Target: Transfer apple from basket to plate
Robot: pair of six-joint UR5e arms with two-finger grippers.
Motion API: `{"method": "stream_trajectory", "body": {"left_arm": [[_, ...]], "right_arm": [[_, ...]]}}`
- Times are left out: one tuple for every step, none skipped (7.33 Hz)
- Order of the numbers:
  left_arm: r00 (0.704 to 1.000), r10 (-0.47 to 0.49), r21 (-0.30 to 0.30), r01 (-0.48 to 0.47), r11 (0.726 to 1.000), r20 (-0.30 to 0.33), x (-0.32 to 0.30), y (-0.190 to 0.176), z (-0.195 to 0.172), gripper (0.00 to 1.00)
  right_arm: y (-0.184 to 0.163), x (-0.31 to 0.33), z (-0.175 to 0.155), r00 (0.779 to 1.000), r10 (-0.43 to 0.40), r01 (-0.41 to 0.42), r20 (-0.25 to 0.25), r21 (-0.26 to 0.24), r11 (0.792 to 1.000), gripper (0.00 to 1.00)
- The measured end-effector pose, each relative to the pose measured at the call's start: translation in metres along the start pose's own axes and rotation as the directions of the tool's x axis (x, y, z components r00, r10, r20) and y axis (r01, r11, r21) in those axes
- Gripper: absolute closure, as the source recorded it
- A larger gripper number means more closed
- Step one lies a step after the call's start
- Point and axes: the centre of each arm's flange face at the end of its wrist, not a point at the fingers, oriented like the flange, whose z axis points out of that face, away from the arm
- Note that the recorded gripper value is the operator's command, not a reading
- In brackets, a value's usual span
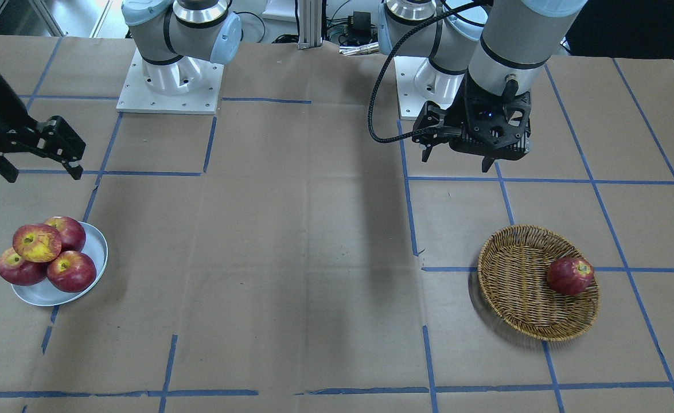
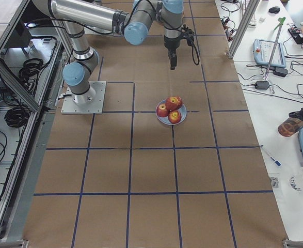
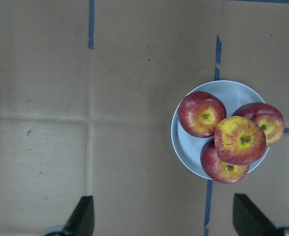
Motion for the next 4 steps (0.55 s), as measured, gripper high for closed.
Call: {"method": "stream_trajectory", "body": {"left_arm": [[1.0, 0.0, 0.002, 0.0, 1.0, 0.0, 0.0, 0.0, -0.001, 0.0], [1.0, 0.0, 0.003, 0.0, 1.0, 0.0, 0.0, 0.0, -0.001, 0.0], [1.0, 0.0, 0.003, 0.0, 1.0, 0.001, 0.0, 0.0, -0.001, 0.0], [1.0, 0.0, 0.003, 0.0, 1.0, 0.001, 0.0, 0.0, -0.001, 0.0]], "right_arm": [[0.002, -0.036, -0.005, 1.0, 0.026, -0.026, -0.001, -0.003, 1.0, 0.0], [0.006, -0.07, -0.008, 0.999, 0.046, -0.046, -0.001, -0.005, 0.999, 0.0], [0.012, -0.092, -0.01, 0.999, 0.051, -0.051, 0.0, -0.01, 0.999, 0.0], [0.02, -0.103, -0.016, 0.999, 0.051, -0.051, 0.001, -0.026, 0.998, 0.0]]}}
